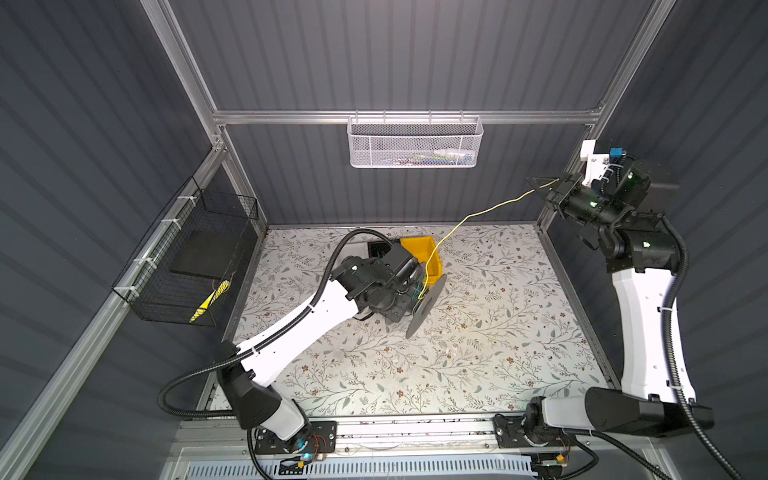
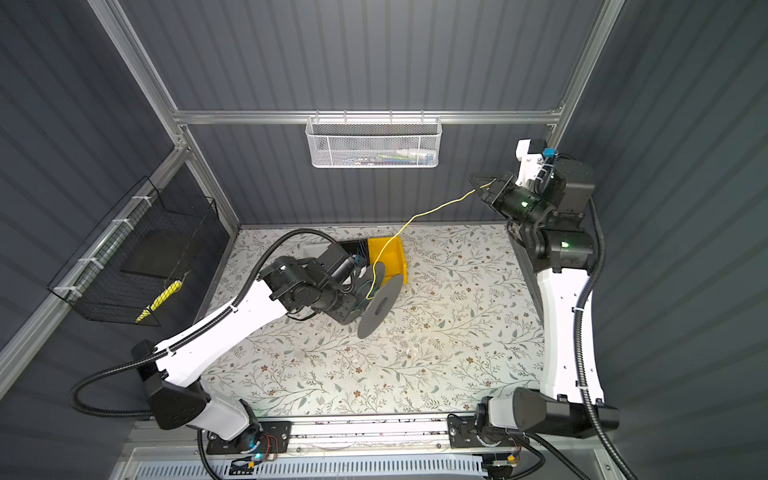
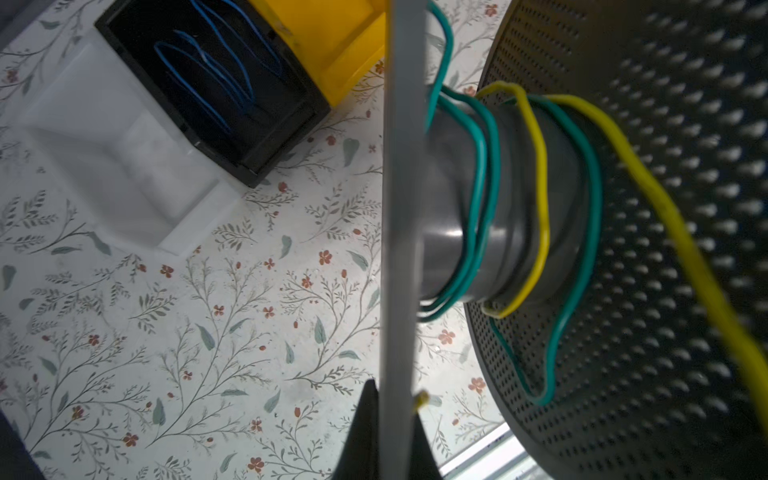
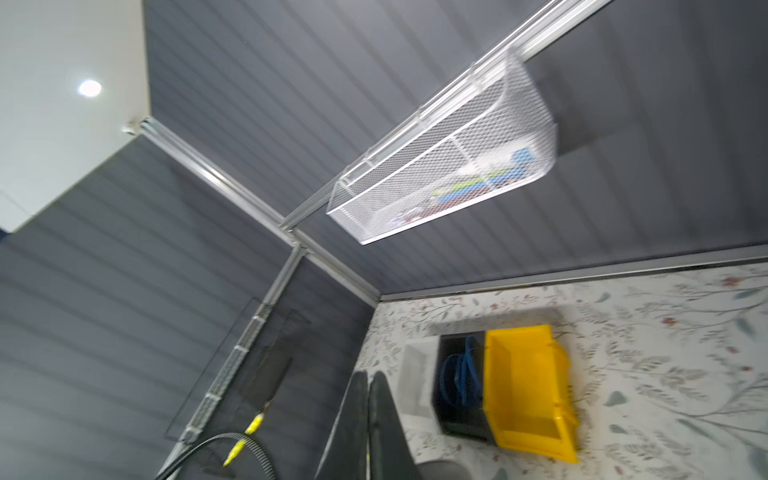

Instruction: Wrap the cables

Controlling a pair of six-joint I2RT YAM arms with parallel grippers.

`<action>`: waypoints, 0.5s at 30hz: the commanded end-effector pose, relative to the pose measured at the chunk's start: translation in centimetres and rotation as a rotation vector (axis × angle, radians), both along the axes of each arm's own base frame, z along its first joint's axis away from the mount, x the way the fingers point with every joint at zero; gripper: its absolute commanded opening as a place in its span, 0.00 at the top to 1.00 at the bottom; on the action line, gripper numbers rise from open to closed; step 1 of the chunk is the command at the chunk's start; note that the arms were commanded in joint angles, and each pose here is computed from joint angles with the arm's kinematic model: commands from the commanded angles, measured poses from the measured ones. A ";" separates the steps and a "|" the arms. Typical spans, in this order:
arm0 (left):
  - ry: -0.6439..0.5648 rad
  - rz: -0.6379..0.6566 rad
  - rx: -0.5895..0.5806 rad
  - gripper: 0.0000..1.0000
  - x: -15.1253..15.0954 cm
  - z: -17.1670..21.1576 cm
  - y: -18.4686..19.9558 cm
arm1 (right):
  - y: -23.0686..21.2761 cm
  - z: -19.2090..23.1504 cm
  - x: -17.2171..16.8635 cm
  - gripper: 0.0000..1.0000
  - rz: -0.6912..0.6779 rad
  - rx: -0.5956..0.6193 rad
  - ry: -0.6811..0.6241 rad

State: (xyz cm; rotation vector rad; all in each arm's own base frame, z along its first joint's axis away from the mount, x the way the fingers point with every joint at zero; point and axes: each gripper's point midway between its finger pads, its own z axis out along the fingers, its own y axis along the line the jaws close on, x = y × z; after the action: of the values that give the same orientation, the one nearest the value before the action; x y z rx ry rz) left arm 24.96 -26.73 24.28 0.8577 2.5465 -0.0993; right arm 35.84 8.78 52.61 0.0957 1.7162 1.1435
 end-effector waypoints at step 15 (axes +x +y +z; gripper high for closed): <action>-0.147 0.494 -0.525 1.00 8.9 8.8 -0.4 | 7.4 -3.1 -17.9 1.00 0.480 0.199 0.117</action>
State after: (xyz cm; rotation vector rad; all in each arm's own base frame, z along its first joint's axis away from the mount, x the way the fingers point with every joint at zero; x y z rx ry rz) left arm 32.76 -26.75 26.99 0.2261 2.5219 -0.2646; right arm 20.44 15.17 51.17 -0.0987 1.7076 1.5918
